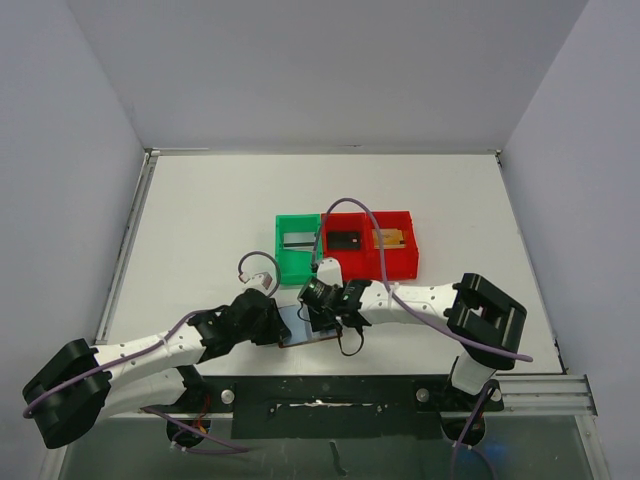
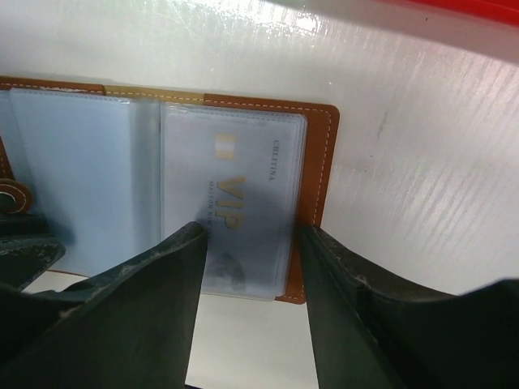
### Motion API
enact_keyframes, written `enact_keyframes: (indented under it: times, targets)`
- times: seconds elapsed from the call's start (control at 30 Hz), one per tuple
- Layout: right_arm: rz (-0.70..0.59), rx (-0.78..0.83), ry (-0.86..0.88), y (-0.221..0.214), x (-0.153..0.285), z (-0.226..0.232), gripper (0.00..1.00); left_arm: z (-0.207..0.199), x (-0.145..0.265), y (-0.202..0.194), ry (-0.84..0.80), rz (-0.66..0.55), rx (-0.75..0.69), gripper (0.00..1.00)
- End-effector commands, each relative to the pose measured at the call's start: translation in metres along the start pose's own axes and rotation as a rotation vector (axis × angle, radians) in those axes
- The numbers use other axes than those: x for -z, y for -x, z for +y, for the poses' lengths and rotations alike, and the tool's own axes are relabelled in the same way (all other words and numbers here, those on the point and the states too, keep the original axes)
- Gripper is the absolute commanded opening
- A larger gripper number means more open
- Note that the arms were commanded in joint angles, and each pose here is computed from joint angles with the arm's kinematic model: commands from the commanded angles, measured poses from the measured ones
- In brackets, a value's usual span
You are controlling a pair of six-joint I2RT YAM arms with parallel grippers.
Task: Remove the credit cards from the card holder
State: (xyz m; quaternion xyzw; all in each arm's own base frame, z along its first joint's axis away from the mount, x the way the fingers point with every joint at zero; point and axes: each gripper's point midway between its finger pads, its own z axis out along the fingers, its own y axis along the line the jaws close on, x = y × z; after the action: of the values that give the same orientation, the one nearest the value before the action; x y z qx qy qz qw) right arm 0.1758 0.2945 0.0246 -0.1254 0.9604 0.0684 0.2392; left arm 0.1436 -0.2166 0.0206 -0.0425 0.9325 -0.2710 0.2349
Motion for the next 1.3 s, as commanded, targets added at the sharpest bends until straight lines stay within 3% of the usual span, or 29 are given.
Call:
enact_keyframes:
  times: [0.0, 0.33, 0.5, 0.8, 1.27]
  targets:
    - [-0.034, 0.014, -0.009, 0.010, 0.004, 0.007, 0.49, 0.016, 0.000, -0.011, 0.054, 0.039, -0.026, 0.17]
    - [-0.051, 0.025, 0.014, 0.013, 0.008, 0.017, 0.23, 0.009, 0.000, -0.012, 0.015, 0.049, -0.053, 0.15]
    - [-0.069, 0.015, 0.059, 0.018, 0.016, 0.025, 0.16, 0.007, -0.002, -0.012, 0.005, 0.049, -0.049, 0.14]
    - [-0.107, 0.007, 0.134, 0.029, 0.035, 0.032, 0.18, -0.016, -0.001, -0.014, -0.115, 0.061, -0.045, 0.13]
    - [-0.104, 0.006, 0.310, 0.036, 0.045, 0.063, 0.22, -0.012, 0.002, -0.007, -0.092, 0.026, -0.030, 0.13]
